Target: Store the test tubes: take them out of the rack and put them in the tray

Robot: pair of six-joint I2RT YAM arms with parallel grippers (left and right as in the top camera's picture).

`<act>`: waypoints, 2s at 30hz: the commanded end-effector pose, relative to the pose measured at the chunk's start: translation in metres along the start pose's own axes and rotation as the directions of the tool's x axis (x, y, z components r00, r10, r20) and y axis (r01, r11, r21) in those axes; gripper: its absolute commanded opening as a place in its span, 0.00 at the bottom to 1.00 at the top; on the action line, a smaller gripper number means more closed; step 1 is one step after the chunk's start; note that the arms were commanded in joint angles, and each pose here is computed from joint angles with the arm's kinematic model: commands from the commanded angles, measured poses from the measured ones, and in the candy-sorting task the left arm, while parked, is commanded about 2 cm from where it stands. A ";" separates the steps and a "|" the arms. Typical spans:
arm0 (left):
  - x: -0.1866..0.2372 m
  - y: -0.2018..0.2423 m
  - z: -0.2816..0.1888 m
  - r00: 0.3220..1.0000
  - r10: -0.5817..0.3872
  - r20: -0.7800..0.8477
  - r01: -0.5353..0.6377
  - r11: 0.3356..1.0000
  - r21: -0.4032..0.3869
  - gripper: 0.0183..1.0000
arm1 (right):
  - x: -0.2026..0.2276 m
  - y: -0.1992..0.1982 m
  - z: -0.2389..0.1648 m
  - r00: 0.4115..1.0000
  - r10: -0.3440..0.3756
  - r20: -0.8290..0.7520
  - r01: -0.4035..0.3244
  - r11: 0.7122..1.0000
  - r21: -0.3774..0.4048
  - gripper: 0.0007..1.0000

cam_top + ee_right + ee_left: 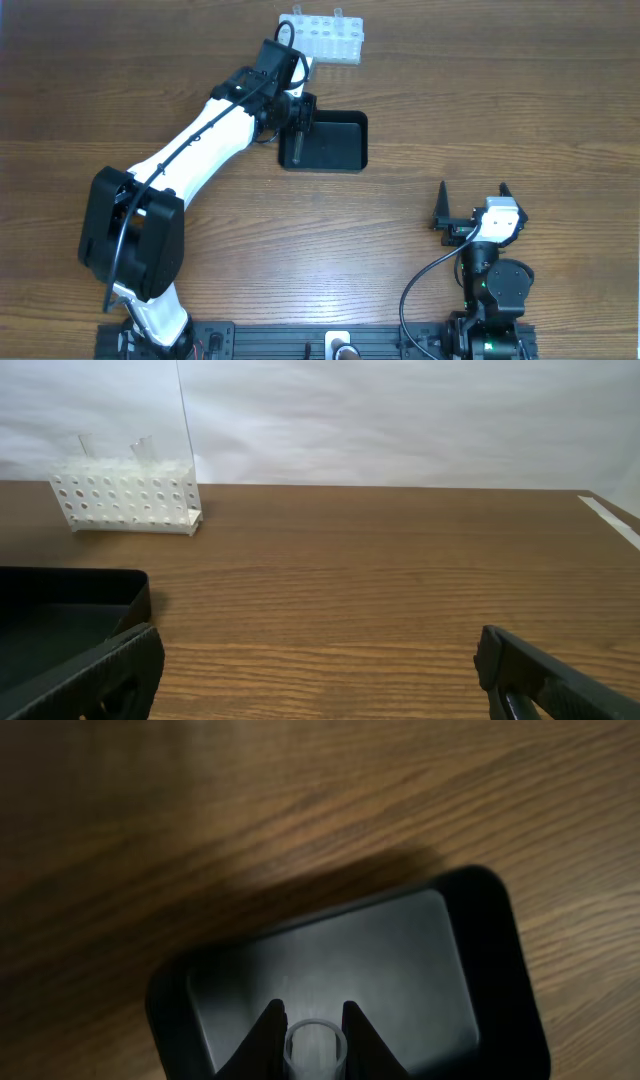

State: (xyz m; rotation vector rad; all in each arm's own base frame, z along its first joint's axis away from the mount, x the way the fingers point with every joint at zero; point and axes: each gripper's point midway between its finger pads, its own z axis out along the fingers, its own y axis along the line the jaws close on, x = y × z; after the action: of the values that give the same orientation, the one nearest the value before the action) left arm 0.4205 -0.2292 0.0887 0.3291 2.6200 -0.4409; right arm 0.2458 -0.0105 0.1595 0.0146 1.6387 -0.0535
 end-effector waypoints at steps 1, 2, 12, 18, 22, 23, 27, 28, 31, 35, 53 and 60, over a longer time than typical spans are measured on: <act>0.007 0.002 0.012 0.998 -0.048 -0.036 0.048 0.999 0.002 0.02 | 0.004 -0.003 0.000 1.000 0.003 -0.010 -0.003 1.000 0.015 0.99; 0.008 0.003 0.013 0.998 -0.049 -0.039 0.049 0.999 0.001 0.02 | 0.004 -0.003 0.000 1.000 0.003 -0.010 -0.003 1.000 0.015 0.99; 0.009 0.015 0.022 0.998 -0.051 -0.034 0.049 0.997 -0.055 0.06 | 0.004 -0.003 0.000 1.000 0.003 -0.010 -0.003 1.000 0.015 0.99; 0.008 0.018 0.022 0.998 -0.050 -0.029 0.048 0.996 -0.073 0.10 | 0.004 -0.003 0.000 1.000 0.003 -0.010 -0.003 1.000 0.015 0.99; 0.008 0.020 0.023 0.998 -0.050 -0.027 0.048 0.995 -0.084 0.13 | 0.004 -0.003 0.000 1.000 0.003 -0.010 -0.003 1.000 0.015 0.99; 0.008 0.021 0.022 0.998 -0.050 -0.026 0.048 0.995 -0.090 0.14 | 0.004 -0.003 0.000 1.000 0.003 -0.010 -0.003 1.000 0.015 0.99; 0.007 0.025 0.022 0.999 -0.050 -0.021 0.047 0.993 -0.108 0.16 | 0.004 -0.003 0.000 1.000 0.003 -0.010 -0.003 1.000 0.015 0.99; 0.007 0.025 0.022 0.999 -0.050 -0.020 0.047 0.993 -0.111 0.18 | 0.004 -0.003 0.000 1.000 0.003 -0.010 -0.003 1.000 0.015 0.99; 0.007 0.025 0.022 0.999 -0.050 -0.020 0.047 0.993 -0.112 0.30 | 0.004 -0.003 0.000 1.000 0.003 -0.010 -0.003 1.000 0.015 0.99; 0.007 0.027 0.022 0.999 -0.049 -0.017 0.047 0.991 -0.123 0.33 | 0.004 -0.003 0.000 1.000 0.003 -0.010 -0.003 1.000 0.015 0.99; -0.162 0.042 -0.052 0.721 0.021 0.693 0.174 0.962 -0.210 0.69 | 0.004 -0.003 0.000 1.000 0.003 -0.010 -0.003 1.000 0.015 0.99; -0.186 0.059 -0.046 0.598 0.009 0.801 0.214 0.962 -0.170 0.69 | 0.004 -0.003 0.000 1.000 0.003 -0.010 -0.003 1.000 0.015 0.99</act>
State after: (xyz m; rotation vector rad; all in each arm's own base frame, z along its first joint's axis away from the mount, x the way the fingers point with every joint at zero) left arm 0.5685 -0.1990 0.2269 -0.0799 1.7464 -0.2615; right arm 0.2458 -0.0104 0.1594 0.0134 1.6395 -0.0541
